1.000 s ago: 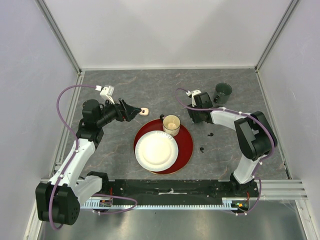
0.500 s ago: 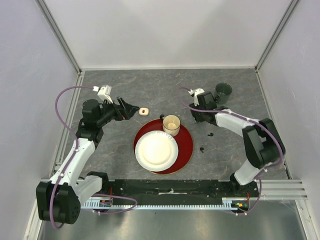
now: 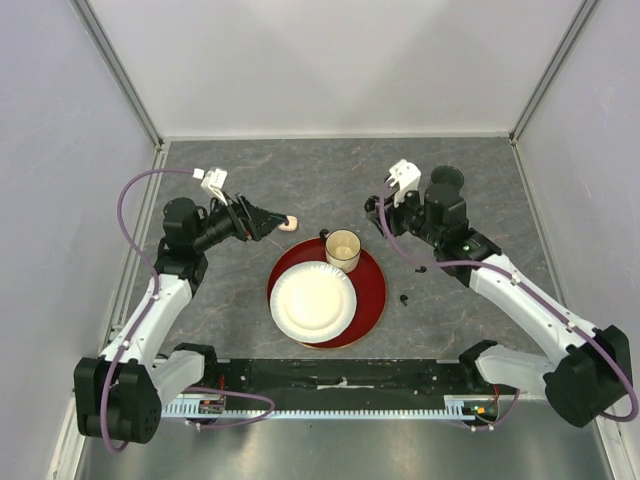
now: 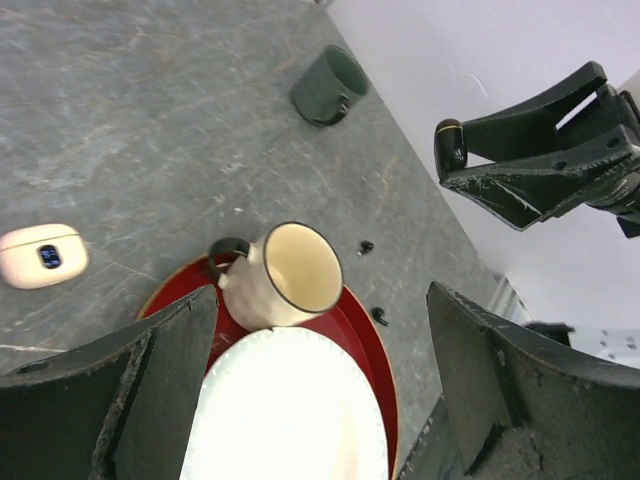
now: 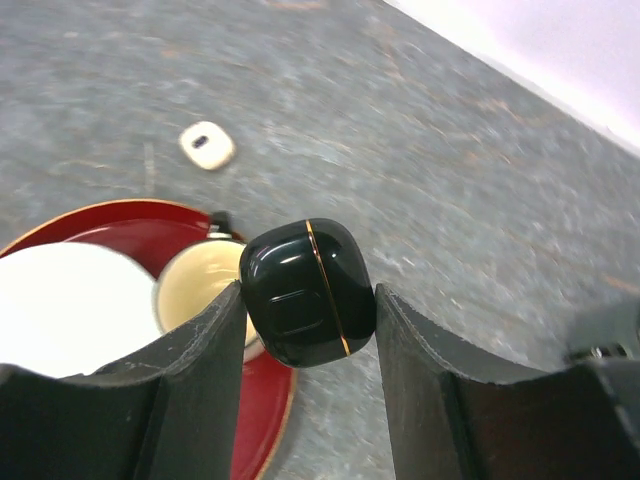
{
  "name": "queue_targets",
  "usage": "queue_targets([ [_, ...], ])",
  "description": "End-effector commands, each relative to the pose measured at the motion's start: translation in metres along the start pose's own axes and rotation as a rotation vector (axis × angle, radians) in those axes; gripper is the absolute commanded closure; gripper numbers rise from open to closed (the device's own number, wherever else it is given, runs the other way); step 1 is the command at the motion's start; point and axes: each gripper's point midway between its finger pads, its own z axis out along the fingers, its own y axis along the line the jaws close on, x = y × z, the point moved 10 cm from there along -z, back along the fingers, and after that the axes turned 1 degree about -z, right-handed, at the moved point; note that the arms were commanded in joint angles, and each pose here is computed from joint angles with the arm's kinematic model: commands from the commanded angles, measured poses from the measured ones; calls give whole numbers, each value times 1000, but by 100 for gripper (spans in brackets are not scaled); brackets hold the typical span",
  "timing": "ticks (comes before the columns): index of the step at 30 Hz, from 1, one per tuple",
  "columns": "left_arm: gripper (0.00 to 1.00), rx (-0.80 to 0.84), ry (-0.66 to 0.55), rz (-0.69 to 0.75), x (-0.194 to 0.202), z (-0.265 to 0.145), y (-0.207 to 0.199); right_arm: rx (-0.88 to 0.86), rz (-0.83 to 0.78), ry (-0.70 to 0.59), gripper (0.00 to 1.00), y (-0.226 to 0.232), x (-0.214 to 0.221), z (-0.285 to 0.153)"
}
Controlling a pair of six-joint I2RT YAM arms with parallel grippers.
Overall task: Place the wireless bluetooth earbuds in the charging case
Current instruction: Pick up the charging case at the center of the board, then adjust the charging case.
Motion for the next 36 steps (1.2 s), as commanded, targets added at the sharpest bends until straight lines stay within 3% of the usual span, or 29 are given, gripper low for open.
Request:
queue_targets([
  [1,9,192,34,34,-12,3,-21,-171,-170,-121,93,31,-20,-13],
  [8,8,302,93,80,-5,19,-49,-243,-306,-197,97,59,-29,-29],
  [18,9,338,63,104,12,53,-80,-298,-316,-213,98,81,-26,-27],
  [25,23,373,109,45,24,71,-84,-310,-319,-224,99,90,-25,-26],
  [36,28,422,137,27,28,79,-91,-292,-334,-210,99,92,-21,-22],
])
